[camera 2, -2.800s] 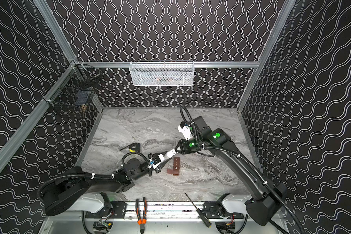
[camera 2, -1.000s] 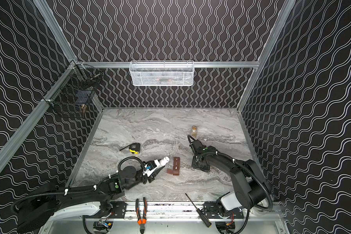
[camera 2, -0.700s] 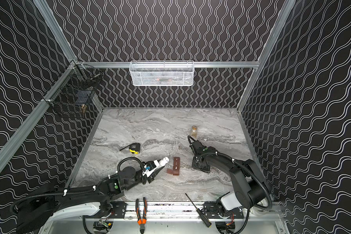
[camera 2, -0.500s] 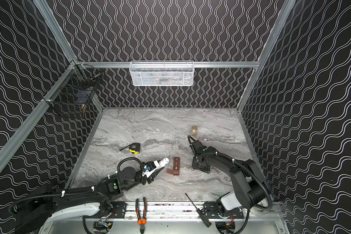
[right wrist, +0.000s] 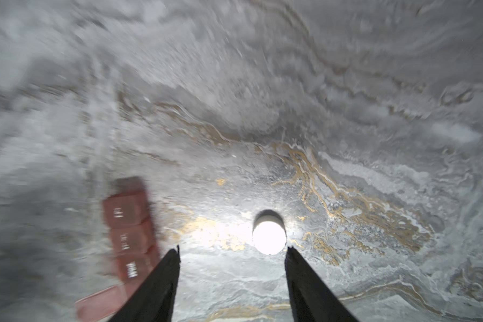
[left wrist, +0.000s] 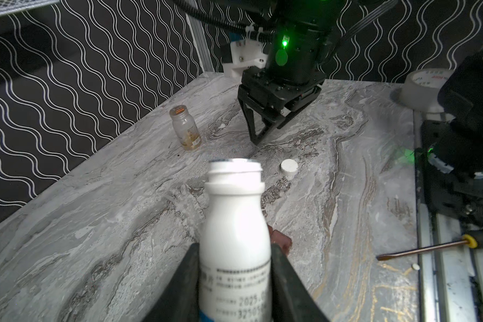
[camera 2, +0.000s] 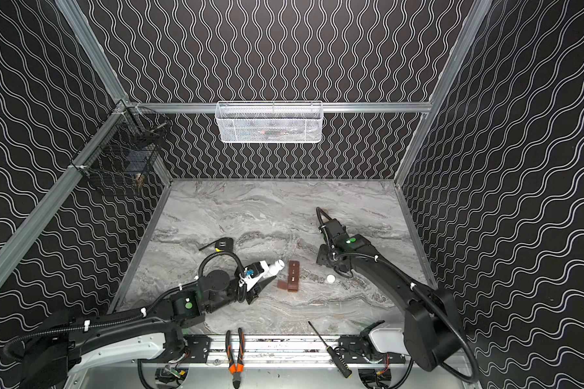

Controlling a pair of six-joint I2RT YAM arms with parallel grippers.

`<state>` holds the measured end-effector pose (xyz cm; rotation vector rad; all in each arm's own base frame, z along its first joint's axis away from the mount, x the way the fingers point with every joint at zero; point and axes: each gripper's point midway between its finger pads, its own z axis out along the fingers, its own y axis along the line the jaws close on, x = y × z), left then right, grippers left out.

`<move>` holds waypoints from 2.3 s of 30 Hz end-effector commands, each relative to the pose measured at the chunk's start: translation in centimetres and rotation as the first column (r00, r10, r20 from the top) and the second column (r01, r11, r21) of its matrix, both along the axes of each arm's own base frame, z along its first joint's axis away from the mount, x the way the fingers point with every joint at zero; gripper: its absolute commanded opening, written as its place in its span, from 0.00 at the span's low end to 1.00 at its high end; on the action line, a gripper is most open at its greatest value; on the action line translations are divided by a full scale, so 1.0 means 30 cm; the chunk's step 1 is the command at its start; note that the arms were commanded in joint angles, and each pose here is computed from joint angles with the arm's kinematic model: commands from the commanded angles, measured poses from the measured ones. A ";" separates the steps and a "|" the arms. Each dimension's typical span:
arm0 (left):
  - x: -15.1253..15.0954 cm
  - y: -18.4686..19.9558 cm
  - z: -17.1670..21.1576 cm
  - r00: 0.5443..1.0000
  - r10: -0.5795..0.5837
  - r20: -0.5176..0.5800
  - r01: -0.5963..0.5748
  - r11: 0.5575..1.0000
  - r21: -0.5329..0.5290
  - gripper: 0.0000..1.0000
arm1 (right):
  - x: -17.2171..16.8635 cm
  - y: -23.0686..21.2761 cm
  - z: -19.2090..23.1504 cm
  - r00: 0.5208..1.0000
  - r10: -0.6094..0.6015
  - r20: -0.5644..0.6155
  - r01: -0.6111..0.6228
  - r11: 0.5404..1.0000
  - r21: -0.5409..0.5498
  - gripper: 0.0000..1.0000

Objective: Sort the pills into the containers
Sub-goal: 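Set the cap down with the right gripper while the left moves the bottle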

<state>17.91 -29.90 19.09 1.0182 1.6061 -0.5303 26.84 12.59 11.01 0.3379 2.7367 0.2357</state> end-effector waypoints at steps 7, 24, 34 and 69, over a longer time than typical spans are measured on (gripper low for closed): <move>-0.044 -0.045 -0.097 0.974 0.015 -0.226 0.008 0.995 0.102 0.00 | -0.001 -0.043 0.080 0.999 -0.025 0.041 0.021 0.994 0.103 0.63; -0.095 -0.106 -0.369 0.893 0.051 -0.448 0.094 0.950 0.296 0.00 | -0.032 -0.063 0.007 0.999 -0.029 0.016 0.025 0.977 0.211 0.63; -0.084 -0.087 -0.429 0.860 0.126 -0.495 0.107 0.903 0.416 0.00 | -0.040 -0.042 -0.028 1.000 -0.014 -0.003 0.014 0.970 0.243 0.63; -0.028 -0.066 -0.432 0.802 0.243 -0.545 0.155 0.797 0.584 0.00 | -0.037 -0.033 -0.073 1.000 -0.002 -0.018 0.007 0.962 0.274 0.63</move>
